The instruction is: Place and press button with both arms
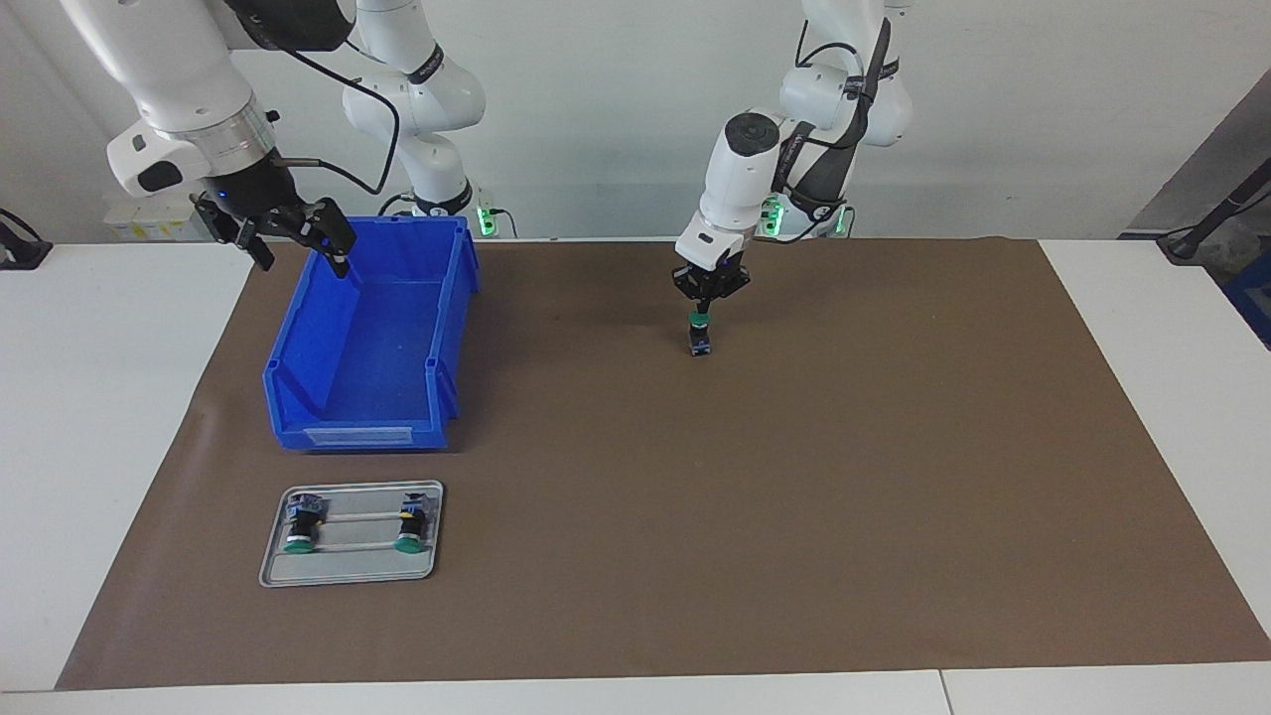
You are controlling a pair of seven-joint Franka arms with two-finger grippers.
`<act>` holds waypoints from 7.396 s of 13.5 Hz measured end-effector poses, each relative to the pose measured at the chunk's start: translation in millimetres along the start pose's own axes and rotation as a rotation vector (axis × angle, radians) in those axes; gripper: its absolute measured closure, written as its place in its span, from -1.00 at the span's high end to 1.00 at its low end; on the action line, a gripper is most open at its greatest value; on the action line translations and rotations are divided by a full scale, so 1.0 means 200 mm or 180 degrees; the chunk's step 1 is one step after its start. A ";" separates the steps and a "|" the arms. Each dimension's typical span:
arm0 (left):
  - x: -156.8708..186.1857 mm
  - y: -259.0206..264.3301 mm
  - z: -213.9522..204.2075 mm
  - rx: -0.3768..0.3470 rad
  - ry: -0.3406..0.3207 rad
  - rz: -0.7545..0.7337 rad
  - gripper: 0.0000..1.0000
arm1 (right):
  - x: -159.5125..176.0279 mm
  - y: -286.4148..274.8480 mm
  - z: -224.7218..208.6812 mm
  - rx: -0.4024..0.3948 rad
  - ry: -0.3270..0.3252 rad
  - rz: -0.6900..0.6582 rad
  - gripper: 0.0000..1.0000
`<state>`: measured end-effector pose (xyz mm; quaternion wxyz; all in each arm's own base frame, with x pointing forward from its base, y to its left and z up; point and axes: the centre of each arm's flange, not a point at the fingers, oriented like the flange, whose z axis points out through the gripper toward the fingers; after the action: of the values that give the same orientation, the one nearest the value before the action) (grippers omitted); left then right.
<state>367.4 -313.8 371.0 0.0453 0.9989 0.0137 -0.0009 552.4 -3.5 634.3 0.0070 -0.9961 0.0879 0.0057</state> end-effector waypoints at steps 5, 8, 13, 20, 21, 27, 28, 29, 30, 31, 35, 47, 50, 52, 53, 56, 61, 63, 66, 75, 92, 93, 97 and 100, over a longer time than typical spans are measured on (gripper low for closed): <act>0.03 -0.03 0.00 -0.0040 0.0050 -0.0062 -0.98 | 0.00 0.00 0.00 0.0000 0.0000 0.0000 1.00; 0.05 -0.05 0.00 -0.0056 0.0072 -0.0087 -0.98 | 0.00 0.00 0.00 0.0000 0.0000 0.0000 1.00; 0.06 -0.06 0.02 -0.0047 0.0065 -0.0073 -0.98 | 0.00 0.00 0.00 0.0000 0.0000 0.0000 1.00; 0.04 -0.05 0.02 -0.0050 0.0068 -0.0055 -0.98 | 0.00 0.00 0.00 0.0000 0.0000 0.0000 1.00; 0.04 -0.05 0.02 -0.0046 0.0062 -0.0055 -0.98 | 0.00 0.00 0.00 0.0000 0.0000 0.0000 1.00; 0.06 -0.04 -0.01 0.0022 -0.0044 -0.0053 -0.98 | 0.00 0.00 0.00 0.0000 0.0000 0.0000 1.00; 0.07 -0.03 -0.03 0.0036 -0.0067 -0.0052 -0.98 | 0.00 0.00 0.00 0.0000 0.0000 0.0000 1.00; 0.08 -0.02 -0.04 0.0046 -0.0085 -0.0051 -0.98 | 0.00 0.00 0.00 0.0000 0.0000 0.0000 1.00; 0.09 -0.01 -0.06 0.0055 -0.0101 -0.0049 -0.98 | 0.00 0.00 0.00 0.0000 0.0000 0.0000 1.00; 0.10 -0.01 -0.08 0.0058 -0.0111 -0.0050 -0.98 | 0.00 0.00 0.00 0.0000 0.0000 0.0000 1.00; 0.36 -0.14 -0.42 0.0036 -0.0132 -0.0134 -0.98 | 0.00 0.00 0.00 0.0000 0.0000 0.0000 1.00; 0.77 -1.17 -1.51 0.0385 -0.0102 0.0154 0.64 | 0.00 0.00 0.00 0.0000 0.0000 0.0000 1.00; 0.83 -1.15 -1.55 0.0384 -0.0094 0.0170 1.00 | -0.01 -0.04 0.00 0.0008 0.0000 -0.0065 1.00; 0.88 -1.15 -1.49 0.0377 -0.0033 0.0174 1.00 | -0.01 -0.18 0.01 0.0042 0.0132 -0.0182 1.00; 0.90 -1.15 -1.46 0.0377 -0.0035 0.0172 1.00 | -0.01 -0.28 0.04 0.0065 0.0191 -0.0156 1.00; 0.95 -1.14 -1.36 0.0326 -0.0003 0.0178 1.00 | -0.14 -0.76 0.19 0.0153 0.0261 0.0052 1.00; 0.97 -1.18 -1.35 0.0312 0.0028 0.0147 1.00 | -0.43 -1.70 0.67 0.0406 0.0368 0.0978 1.00; 0.97 -1.19 -1.39 0.0310 0.0049 0.0140 1.00 | -0.56 -1.98 0.93 0.0435 0.0340 0.1386 1.00; 1.00 -1.19 -1.47 0.0317 0.0051 0.0249 1.00 | -0.76 -2.21 1.17 0.0390 0.0258 0.1926 1.00; 0.95 -1.30 -1.31 0.0325 -0.0141 0.0283 1.00 | -0.97 -2.36 1.53 0.0037 0.0340 0.1994 1.00; 0.94 -1.30 -1.31 0.0325 -0.0133 0.0284 1.00 | -1.20 -2.36 1.69 0.0149 0.0329 0.1961 0.47; 0.94 -1.30 -1.31 0.0325 -0.0133 0.0284 1.00 | -1.20 -2.36 1.68 0.0151 0.0329 0.1967 0.19; 0.94 -1.30 -1.31 0.0325 -0.0132 0.0285 1.00 | -1.10 -2.31 1.66 0.0164 0.0341 0.1997 -0.17; 0.94 -1.30 -1.31 0.0325 -0.0131 0.0285 1.00 | -0.91 -2.18 1.49 0.0244 0.0381 0.1851 -0.17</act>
<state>548.9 -25.4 608.4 -0.0053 0.9993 -0.0320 -0.0202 446.5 462.8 343.3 0.0375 -0.9267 0.3699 -0.0546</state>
